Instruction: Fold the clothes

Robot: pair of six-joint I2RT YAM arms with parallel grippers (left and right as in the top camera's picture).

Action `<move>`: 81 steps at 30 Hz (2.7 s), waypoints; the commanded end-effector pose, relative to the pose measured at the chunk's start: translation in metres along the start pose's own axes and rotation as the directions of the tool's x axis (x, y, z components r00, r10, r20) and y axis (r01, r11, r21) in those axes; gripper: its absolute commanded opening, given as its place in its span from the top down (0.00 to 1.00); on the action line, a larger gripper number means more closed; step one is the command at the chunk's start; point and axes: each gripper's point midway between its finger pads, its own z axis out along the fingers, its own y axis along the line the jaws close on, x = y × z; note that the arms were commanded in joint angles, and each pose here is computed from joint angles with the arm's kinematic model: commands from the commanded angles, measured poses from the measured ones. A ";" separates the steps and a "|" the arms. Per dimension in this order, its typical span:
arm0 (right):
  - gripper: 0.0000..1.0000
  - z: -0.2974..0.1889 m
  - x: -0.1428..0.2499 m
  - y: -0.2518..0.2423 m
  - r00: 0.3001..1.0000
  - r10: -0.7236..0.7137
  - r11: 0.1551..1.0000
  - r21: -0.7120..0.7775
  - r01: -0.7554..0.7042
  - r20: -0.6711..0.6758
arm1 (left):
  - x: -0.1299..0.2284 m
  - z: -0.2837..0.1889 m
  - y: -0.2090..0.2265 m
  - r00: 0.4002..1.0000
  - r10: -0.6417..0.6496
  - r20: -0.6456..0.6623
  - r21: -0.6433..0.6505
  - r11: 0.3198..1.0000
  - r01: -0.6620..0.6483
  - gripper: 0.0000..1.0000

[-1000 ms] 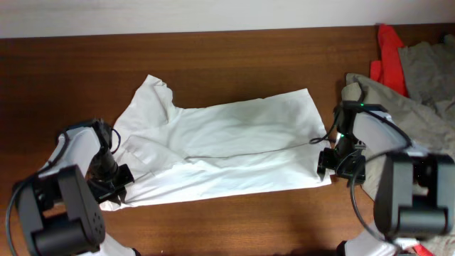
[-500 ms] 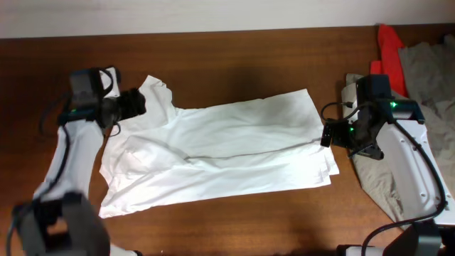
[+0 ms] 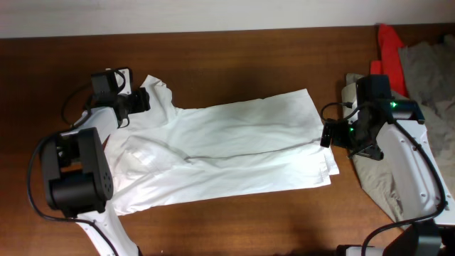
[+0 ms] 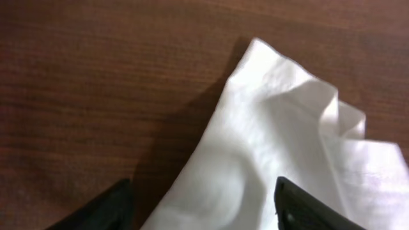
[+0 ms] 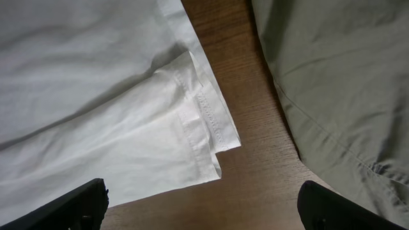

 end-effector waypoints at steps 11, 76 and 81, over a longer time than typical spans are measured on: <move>0.05 0.006 -0.021 0.005 0.995 -0.081 0.996 -0.016 0.082 0.056 | 0.024 -0.006 -0.022 0.992 -0.031 -0.121 0.130 0.990 0.046 1.00; 0.84 0.037 -0.065 -0.013 0.933 0.016 0.927 0.354 0.120 -0.359 | 0.111 -0.224 -0.047 0.778 -0.185 -0.601 -0.040 0.979 0.202 1.00; 0.45 0.037 -0.051 -0.004 0.905 0.000 0.947 0.290 0.136 -0.425 | 0.113 -0.226 -0.043 0.773 -0.187 -0.606 -0.059 0.980 0.191 1.00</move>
